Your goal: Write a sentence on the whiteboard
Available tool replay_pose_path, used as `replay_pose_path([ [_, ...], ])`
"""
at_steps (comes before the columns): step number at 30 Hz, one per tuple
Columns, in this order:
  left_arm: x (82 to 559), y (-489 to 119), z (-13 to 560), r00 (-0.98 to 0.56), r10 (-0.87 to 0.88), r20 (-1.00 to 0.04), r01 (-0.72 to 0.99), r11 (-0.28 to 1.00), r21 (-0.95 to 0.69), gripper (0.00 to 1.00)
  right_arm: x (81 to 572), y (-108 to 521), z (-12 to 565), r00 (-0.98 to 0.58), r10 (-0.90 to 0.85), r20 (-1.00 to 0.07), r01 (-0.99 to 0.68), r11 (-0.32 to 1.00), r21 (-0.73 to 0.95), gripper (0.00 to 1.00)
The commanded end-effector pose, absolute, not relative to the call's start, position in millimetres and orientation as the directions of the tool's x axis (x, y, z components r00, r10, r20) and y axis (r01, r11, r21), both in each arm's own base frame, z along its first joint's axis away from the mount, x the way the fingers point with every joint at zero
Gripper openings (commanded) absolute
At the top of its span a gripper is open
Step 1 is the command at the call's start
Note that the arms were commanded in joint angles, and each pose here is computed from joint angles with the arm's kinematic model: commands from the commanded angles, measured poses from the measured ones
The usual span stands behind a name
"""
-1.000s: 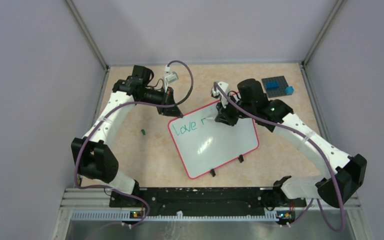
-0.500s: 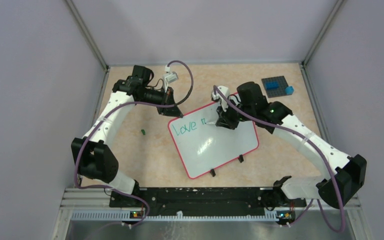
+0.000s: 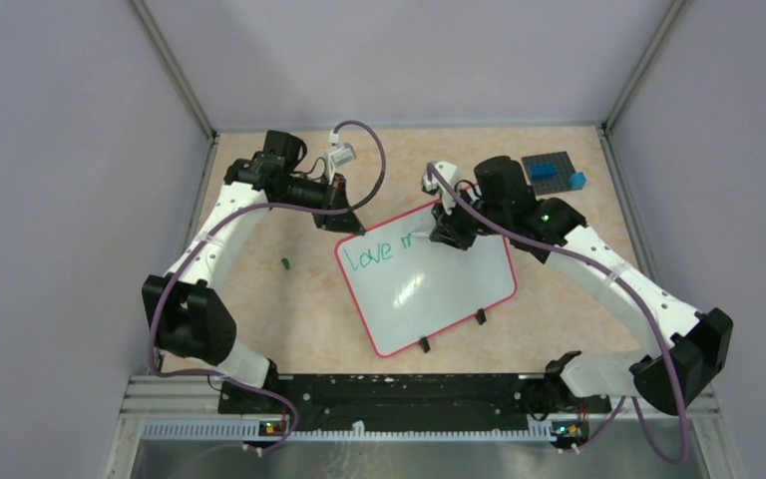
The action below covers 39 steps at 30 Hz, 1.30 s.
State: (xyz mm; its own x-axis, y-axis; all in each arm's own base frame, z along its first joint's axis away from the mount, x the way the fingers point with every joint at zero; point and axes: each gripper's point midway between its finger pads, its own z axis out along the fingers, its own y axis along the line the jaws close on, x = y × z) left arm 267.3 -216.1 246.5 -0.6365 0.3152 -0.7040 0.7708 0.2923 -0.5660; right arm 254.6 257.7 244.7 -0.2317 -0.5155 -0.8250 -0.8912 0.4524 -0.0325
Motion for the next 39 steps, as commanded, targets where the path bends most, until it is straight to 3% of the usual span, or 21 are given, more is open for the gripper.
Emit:
replay_pose_path([
  [1, 257, -221, 247, -0.63, 0.333, -0.701, 0.776, 0.267, -0.571, 0.0, 270, 261, 264, -0.19, -0.492, -0.85, -0.876, 0.476, -0.08, 0.0],
  [13, 257, -220, 246, -0.634, 0.334, -0.697, 0.773, 0.27, -0.574, 0.0, 271, 240, 257, -0.21, -0.512, -0.833, -0.86, 0.502, -0.092, 0.0],
  [27, 258, -220, 245, -0.631, 0.337, -0.699, 0.776, 0.273, -0.569, 0.0, 245, 242, 232, -0.242, -0.54, -0.806, -0.904, 0.427, -0.015, 0.0],
  [39, 257, -220, 246, -0.632, 0.334, -0.7, 0.775, 0.272, -0.57, 0.0, 250, 242, 281, -0.19, -0.449, -0.873, -0.886, 0.461, -0.044, 0.0],
])
